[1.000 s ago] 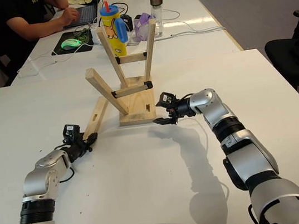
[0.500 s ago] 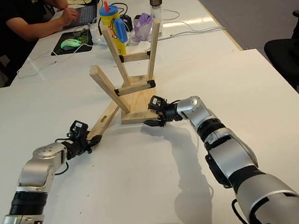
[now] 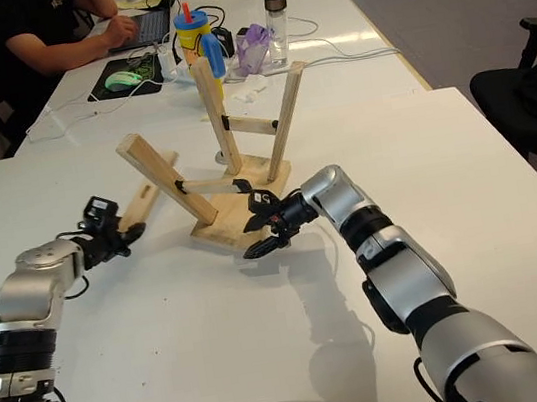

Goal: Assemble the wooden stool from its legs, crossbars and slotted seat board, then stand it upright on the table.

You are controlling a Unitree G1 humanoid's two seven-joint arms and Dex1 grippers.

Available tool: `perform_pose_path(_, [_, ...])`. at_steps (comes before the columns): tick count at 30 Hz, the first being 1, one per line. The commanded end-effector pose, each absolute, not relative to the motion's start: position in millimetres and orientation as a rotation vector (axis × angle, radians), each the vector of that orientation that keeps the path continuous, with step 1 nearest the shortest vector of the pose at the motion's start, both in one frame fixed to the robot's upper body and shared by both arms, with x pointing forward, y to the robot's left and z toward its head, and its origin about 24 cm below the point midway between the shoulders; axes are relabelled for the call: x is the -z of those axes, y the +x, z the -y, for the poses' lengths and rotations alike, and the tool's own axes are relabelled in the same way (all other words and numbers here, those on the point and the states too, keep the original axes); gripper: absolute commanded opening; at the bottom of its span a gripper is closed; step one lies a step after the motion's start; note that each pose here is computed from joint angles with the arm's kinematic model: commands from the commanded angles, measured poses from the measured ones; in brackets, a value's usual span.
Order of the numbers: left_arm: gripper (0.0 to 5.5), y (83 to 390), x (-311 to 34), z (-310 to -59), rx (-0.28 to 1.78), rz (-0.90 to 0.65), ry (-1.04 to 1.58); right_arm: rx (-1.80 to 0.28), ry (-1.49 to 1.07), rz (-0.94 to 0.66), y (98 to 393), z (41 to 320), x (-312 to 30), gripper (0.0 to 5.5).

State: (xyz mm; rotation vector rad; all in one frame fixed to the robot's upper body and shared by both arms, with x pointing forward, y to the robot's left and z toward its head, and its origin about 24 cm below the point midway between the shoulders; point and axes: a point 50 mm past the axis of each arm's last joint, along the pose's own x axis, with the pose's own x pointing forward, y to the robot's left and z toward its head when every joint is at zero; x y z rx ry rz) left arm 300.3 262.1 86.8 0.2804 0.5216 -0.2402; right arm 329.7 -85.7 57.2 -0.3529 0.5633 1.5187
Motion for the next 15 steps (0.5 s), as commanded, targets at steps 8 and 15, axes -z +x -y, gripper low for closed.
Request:
perform_pose_path(8, [2.07, 318, -121, -283, 0.099, -0.178, 0.062, -1.155, -0.568, -0.13, 277, 101, -41, 3.65])
perform_pose_path(15, [2.06, 323, -235, -266, 0.475, 0.262, -0.138, -1.301, 0.071, -0.199, 209, 105, -110, 3.65])
